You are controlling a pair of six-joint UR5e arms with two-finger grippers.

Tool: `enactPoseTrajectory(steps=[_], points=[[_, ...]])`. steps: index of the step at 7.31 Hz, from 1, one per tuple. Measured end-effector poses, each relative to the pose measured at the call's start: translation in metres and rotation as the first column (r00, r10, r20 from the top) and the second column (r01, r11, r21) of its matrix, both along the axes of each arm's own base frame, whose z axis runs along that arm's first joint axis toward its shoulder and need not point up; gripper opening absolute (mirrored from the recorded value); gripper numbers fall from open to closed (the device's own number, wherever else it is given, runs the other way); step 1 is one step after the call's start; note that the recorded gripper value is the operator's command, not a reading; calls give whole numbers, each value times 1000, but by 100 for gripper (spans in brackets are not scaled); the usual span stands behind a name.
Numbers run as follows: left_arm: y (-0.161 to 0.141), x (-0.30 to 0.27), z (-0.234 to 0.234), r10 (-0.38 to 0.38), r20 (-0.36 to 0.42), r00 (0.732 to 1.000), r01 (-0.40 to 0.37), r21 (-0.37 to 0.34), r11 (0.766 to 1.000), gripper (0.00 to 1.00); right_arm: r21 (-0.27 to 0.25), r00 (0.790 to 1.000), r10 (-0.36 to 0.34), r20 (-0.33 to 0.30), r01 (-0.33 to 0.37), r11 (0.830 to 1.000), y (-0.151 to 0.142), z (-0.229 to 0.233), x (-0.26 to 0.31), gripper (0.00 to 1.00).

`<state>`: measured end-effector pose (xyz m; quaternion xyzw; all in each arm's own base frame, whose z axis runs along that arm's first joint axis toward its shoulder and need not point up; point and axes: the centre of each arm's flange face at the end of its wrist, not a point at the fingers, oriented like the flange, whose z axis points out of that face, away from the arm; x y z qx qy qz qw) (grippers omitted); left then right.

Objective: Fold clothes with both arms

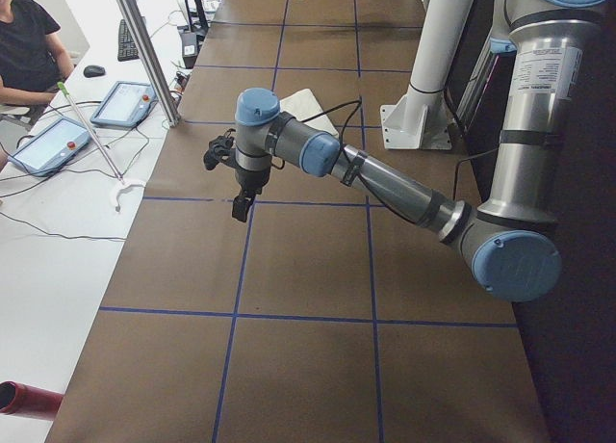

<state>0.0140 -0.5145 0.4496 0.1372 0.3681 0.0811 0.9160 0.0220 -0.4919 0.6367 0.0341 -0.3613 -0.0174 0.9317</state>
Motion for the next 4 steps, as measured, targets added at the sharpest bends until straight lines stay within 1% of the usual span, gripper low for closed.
enactPoseTrajectory(steps=[1, 2, 3, 4], points=[[-6, -17, 27, -12, -14, 1000, 11, -38, 999, 100, 1, 1000, 1, -1, -1, 1000, -1, 0, 0, 100], [-12, -41, 59, 1, -35, 999, -2, -42, 999, 100, 0, 1000, 1, -2, -1, 1000, -3, 1, 0, 100], [-13, -57, 79, 27, -39, 999, -27, -17, 999, 100, -4, 1000, 3, -2, -3, 1000, -4, 2, 0, 100], [-12, -68, 83, 29, -39, 999, -30, -1, 1000, 100, -6, 1000, 6, -1, -6, 1000, -5, 3, 1, 100]])
